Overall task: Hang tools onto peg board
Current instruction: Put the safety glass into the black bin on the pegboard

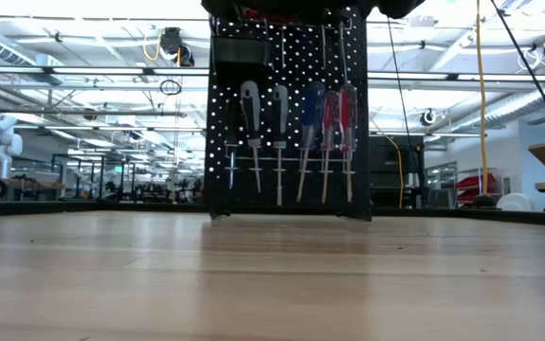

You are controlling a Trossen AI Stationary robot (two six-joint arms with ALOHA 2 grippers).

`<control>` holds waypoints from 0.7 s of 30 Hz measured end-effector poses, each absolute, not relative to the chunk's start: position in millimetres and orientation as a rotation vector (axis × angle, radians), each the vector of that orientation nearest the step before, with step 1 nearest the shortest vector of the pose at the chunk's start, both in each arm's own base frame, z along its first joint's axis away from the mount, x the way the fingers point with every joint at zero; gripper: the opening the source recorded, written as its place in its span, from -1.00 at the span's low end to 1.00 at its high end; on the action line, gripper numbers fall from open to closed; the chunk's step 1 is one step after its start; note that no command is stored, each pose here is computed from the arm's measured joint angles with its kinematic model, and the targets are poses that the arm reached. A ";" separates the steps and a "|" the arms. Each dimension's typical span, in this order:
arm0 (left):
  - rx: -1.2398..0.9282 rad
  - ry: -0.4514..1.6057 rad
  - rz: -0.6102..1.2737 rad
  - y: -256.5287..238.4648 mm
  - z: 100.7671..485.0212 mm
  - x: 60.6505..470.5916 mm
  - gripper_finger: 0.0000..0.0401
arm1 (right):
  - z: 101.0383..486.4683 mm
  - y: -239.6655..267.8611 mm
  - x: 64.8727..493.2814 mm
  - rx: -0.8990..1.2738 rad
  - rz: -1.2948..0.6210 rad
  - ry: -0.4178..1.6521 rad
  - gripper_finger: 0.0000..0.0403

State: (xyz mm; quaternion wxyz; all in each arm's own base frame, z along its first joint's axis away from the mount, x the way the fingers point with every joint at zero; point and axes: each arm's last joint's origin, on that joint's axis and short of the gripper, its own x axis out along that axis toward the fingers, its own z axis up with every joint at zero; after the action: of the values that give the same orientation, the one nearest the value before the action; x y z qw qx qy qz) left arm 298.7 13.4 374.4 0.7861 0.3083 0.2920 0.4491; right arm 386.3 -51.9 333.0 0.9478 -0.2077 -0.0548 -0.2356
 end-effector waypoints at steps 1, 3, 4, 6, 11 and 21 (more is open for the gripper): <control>0.665 0.630 0.968 13.4 374.4 298.7 -0.07 | 333.0 -52.1 386.2 -0.419 -0.488 -0.110 -1.00; 0.680 0.638 0.963 13.2 374.4 298.8 -0.07 | 333.1 -52.4 386.1 -0.413 -0.496 -0.111 -1.00; 0.684 0.640 0.961 12.9 374.4 298.8 -0.07 | 333.2 -52.5 386.0 -0.413 -0.498 -0.111 -1.00; 0.688 0.641 0.959 12.2 374.4 298.8 -0.07 | 333.2 -50.6 386.3 -0.412 -0.495 -0.111 -1.00; 0.687 0.640 0.959 12.2 374.4 298.8 -0.07 | 334.8 -37.8 387.2 -0.425 -0.474 -0.128 -1.00; 0.701 0.646 0.955 12.2 374.7 298.9 -0.07 | 341.4 -13.0 385.7 -0.602 -0.534 -0.131 -1.00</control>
State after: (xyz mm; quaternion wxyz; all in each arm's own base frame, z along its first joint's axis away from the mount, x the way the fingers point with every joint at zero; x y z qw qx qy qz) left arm 298.9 12.2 374.7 0.7807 0.3246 0.2992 0.4423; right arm 385.7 -13.0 341.4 0.9181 -0.2928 -0.0639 -0.2595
